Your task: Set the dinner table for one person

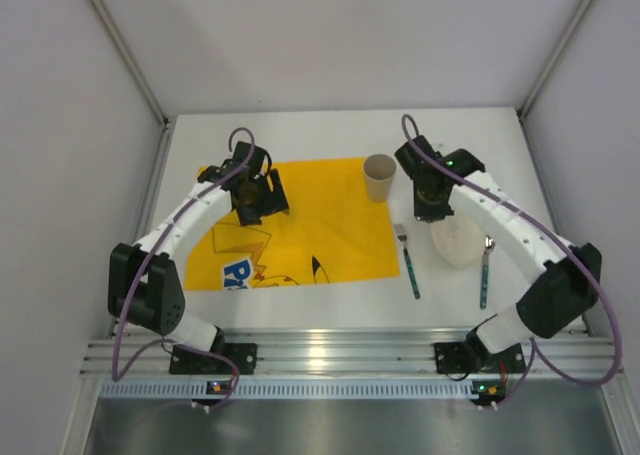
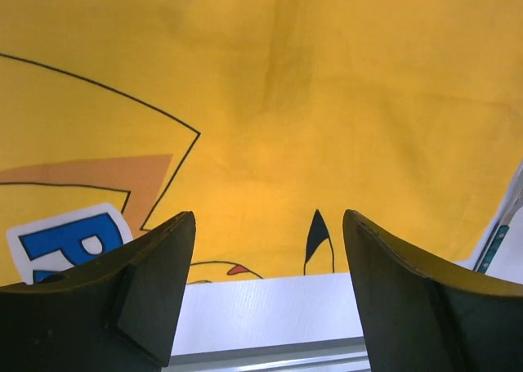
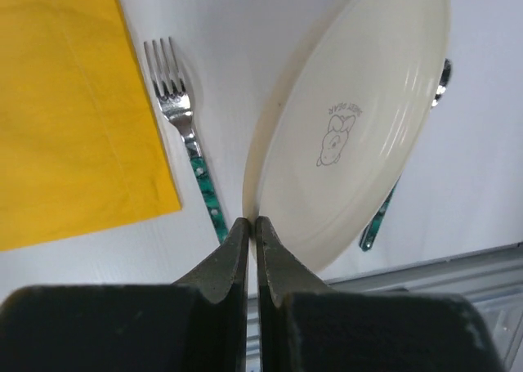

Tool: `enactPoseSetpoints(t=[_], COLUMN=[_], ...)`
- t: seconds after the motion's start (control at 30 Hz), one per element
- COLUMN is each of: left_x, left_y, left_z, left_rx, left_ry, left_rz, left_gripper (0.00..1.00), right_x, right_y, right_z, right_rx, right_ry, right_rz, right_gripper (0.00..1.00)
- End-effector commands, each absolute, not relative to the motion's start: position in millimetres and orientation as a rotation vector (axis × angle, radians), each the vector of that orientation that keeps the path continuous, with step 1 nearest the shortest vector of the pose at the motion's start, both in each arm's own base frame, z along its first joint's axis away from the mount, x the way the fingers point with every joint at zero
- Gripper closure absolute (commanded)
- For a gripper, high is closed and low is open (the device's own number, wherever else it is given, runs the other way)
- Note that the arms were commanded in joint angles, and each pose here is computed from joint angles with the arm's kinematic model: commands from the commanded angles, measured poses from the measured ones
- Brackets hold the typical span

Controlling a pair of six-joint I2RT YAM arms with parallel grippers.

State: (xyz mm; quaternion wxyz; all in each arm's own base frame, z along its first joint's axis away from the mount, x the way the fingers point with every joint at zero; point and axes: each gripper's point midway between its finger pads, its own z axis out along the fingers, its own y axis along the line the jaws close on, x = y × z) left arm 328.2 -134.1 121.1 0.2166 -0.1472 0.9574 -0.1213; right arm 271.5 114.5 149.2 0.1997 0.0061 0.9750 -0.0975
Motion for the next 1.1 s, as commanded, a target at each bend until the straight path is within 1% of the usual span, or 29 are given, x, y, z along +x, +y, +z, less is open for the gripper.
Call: enactPoseSetpoints(t=[0.0, 0.17, 0.27, 0.33, 0.4, 0.43, 0.5, 0.53, 0.57, 0.63, 0.7, 0.73, 0.83, 0.9, 1.07], left_x=[314, 303, 297, 289, 285, 277, 267, 258, 251, 240, 222, 216, 193, 178, 158], left_y=[-132, -125, -113, -101, -85, -78, -62, -55, -50, -39, -27, -22, -12, -7, -3], left_z=[151, 176, 197, 206, 225, 229, 252, 255, 267, 276, 285, 286, 290, 289, 287], left_rx=[-0.462, -0.474, -0.477, -0.487, -0.514, -0.525, -0.556, -0.565, -0.573, -0.595, -0.612, -0.634, -0.671, -0.687, -0.725], left_ry=[2.593, 2.552, 2.505, 2.492, 2.423, 2.420, 2.345, 2.344, 2.308, 2.278, 2.259, 2.249, 2.226, 2.221, 2.226], left_rz=[-0.302, -0.272, -0.223, -0.173, -0.113, -0.079, -0.047, -0.024, -0.033, 0.005, 0.027, 0.044, 0.040, 0.035, 0.009], left_gripper=[0.22, 0.22, 0.21, 0.20, 0.19, 0.18, 0.16, 0.15, 0.14, 0.09, 0.06, 0.05, 0.05, 0.05, 0.06], right_x=[257, 258, 265, 264, 266, 262, 255, 244, 244, 232, 230, 223, 223, 226, 243], right_y=[79, 83, 110, 145, 180, 213, 248, 271, 294, 328, 362, 377, 421, 432, 462], right_z=[217, 285, 321, 345, 345, 348, 347, 350, 339, 335, 322, 321, 293, 278, 229], right_rx=[0.115, 0.138, 0.079, -0.001, -0.091, -0.173, -0.260, -0.323, -0.373, -0.455, -0.534, -0.578, -0.697, -0.752, -0.823], right_ry=[2.579, 2.437, 2.365, 2.317, 2.323, 2.309, 2.298, 2.280, 2.288, 2.276, 2.267, 2.247, 2.225, 2.224, 2.220], right_rz=[-0.370, -0.279, -0.174, -0.054, -0.011, 0.037, 0.084, 0.135, 0.142, 0.212, 0.251, 0.274, 0.283, 0.262, 0.199], right_gripper=[1.00, 1.00, 1.00, 1.00, 1.00, 1.00, 1.00, 1.00, 1.00, 1.00, 1.00, 1.00, 1.00, 1.00, 1.00])
